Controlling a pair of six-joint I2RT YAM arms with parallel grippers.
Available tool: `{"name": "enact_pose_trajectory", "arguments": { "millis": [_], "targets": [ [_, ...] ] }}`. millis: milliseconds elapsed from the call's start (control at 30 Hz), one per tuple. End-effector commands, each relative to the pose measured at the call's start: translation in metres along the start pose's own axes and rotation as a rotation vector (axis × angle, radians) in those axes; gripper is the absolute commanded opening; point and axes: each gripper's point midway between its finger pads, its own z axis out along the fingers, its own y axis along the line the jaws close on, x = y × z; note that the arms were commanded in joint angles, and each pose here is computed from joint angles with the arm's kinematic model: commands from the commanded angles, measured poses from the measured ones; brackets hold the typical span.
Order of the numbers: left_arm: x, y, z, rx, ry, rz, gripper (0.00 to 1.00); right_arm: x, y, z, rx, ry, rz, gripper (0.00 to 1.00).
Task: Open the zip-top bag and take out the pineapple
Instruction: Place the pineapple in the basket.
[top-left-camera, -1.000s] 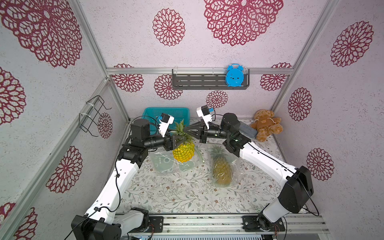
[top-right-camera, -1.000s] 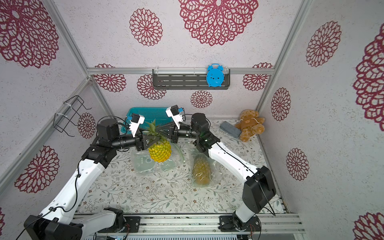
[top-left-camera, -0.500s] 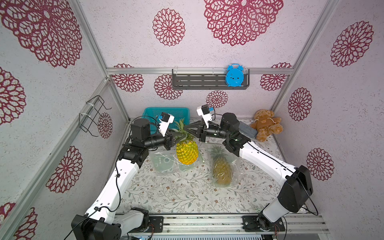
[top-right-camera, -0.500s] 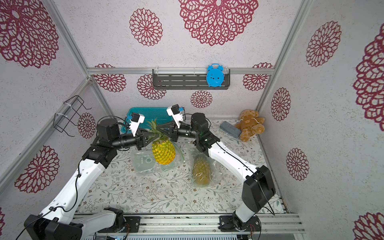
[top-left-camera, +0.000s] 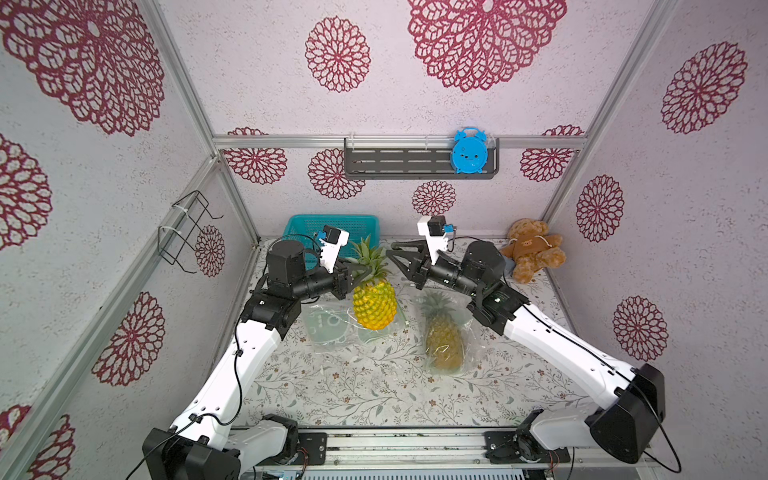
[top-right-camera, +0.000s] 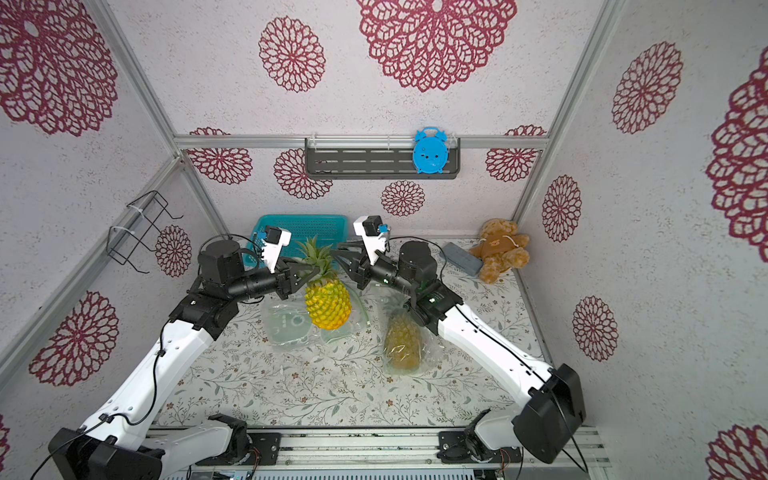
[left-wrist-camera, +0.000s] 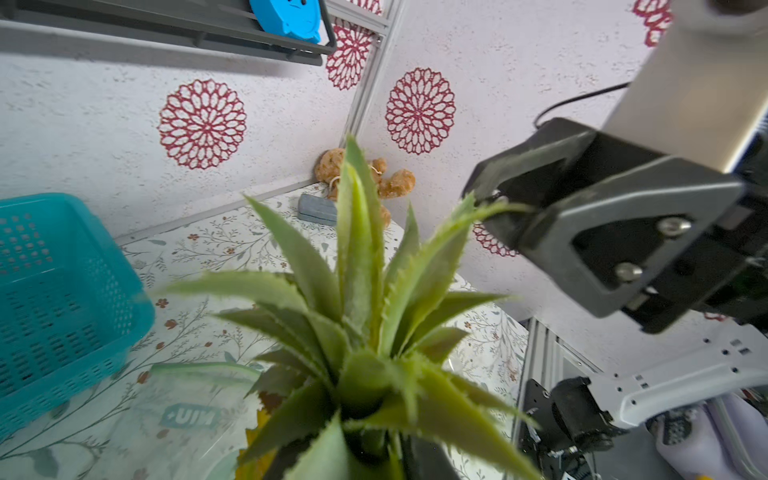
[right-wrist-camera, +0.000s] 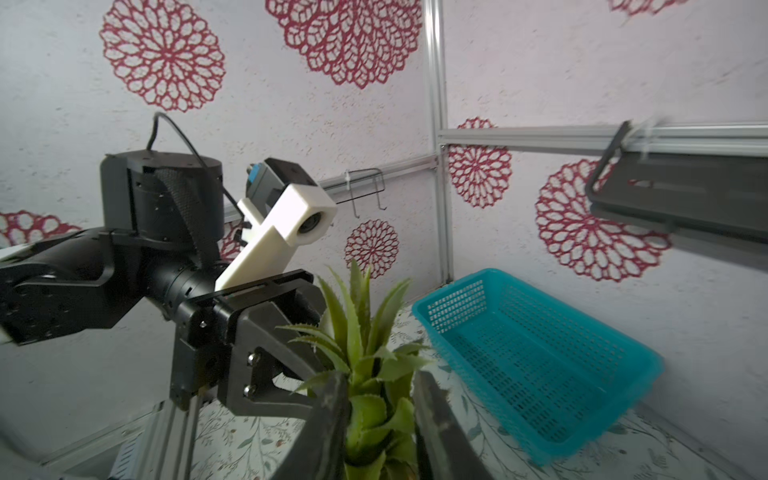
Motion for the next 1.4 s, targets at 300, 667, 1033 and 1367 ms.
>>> {"name": "enact_pose_trajectory", "arguments": {
  "millis": [300,667,1033,1367],
  "targets": [
    [-0.081,0.069,-0.026,-0.454,-0.298,0.0,0.0,-0.006,-0.054,-0.078,0.421,-0.038,-0.079,0.46],
    [-0.124,0.155,-0.047,-0.798,-0.409,-0.012,0.0,0.018,-0.05,-0.096,0.416,0.016,-0.053,0.46],
    [-0.137,0.233,-0.041,-0.865,-0.394,0.001,0.0,0.031,-0.047,-0.097,0.395,0.054,-0.027,0.46],
    [-0.129,0.292,-0.032,-0.882,-0.338,0.024,0.0,0.04,-0.049,-0.093,0.393,0.085,-0.01,0.46]
  ]
}}
